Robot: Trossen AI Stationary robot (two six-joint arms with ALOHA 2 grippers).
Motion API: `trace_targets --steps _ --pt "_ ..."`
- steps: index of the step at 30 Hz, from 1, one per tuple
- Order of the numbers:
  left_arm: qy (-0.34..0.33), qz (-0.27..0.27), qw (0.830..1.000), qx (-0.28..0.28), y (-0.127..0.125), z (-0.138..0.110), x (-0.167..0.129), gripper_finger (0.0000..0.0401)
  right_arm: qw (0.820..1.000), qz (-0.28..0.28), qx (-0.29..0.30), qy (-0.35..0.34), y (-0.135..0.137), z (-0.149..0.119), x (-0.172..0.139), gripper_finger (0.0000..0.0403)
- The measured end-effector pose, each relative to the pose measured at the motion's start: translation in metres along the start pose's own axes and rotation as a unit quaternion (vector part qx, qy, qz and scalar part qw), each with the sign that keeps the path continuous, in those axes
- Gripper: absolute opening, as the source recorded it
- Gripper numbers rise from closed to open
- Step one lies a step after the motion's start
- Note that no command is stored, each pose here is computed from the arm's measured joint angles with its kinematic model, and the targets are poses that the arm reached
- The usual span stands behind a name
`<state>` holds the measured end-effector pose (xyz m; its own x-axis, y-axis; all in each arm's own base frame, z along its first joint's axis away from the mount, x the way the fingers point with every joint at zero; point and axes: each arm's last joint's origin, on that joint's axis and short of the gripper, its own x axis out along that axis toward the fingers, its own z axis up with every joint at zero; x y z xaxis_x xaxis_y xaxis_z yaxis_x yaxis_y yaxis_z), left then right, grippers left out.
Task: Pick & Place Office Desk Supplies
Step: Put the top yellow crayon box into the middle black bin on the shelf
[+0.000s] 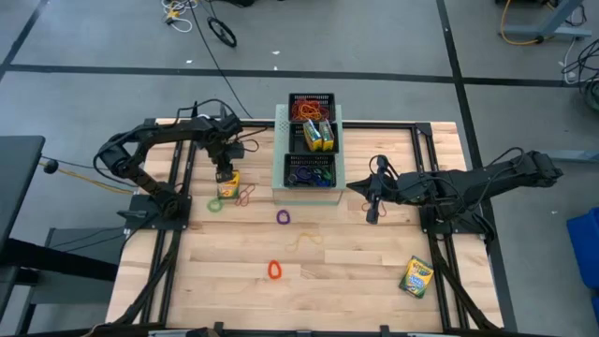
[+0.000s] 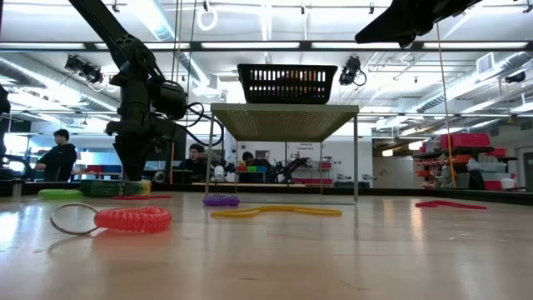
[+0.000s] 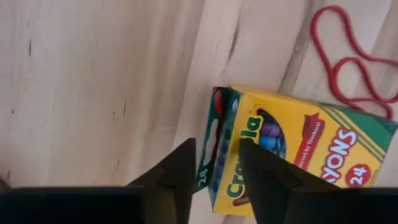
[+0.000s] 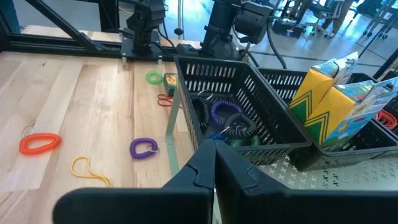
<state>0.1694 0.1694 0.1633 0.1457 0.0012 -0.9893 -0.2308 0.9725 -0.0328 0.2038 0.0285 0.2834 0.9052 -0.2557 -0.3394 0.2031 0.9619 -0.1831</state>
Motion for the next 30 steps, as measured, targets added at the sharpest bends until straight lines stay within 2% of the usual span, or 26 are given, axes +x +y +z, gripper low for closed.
trace_targets --steps 3,7,10,14,17,25,30 --pt "-0.011 -0.025 1.000 0.000 -0.001 0.001 0.003 0.0142 1.000 0.000 -0.003 0.000 0.000 0.000 0.000 0.0006" --pt "-0.011 -0.058 0.998 -0.003 -0.002 0.001 0.010 0.0130 1.000 0.004 -0.008 0.002 0.000 -0.001 0.000 0.0006" --pt "-0.007 -0.064 0.998 -0.004 -0.001 0.002 0.012 0.0102 1.000 0.010 -0.011 0.003 0.001 -0.001 0.000 0.0006" --pt "-0.011 -0.062 0.998 0.016 -0.002 0.001 0.009 0.0039 1.000 0.013 -0.011 0.003 0.001 -0.001 0.000 0.0006" --pt "-0.005 -0.044 0.999 0.025 -0.004 0.003 0.002 0.0008 1.000 0.013 -0.011 0.003 0.001 -0.001 0.000 0.0006" --pt "-0.017 0.022 0.998 0.048 -0.019 0.003 -0.029 0.0004 1.000 0.013 -0.009 0.003 0.001 -0.001 0.000 0.0006" --pt "-0.031 0.069 0.997 0.030 -0.031 -0.001 -0.047 0.0003 1.000 0.013 -0.006 0.001 0.001 0.000 0.000 0.0006"
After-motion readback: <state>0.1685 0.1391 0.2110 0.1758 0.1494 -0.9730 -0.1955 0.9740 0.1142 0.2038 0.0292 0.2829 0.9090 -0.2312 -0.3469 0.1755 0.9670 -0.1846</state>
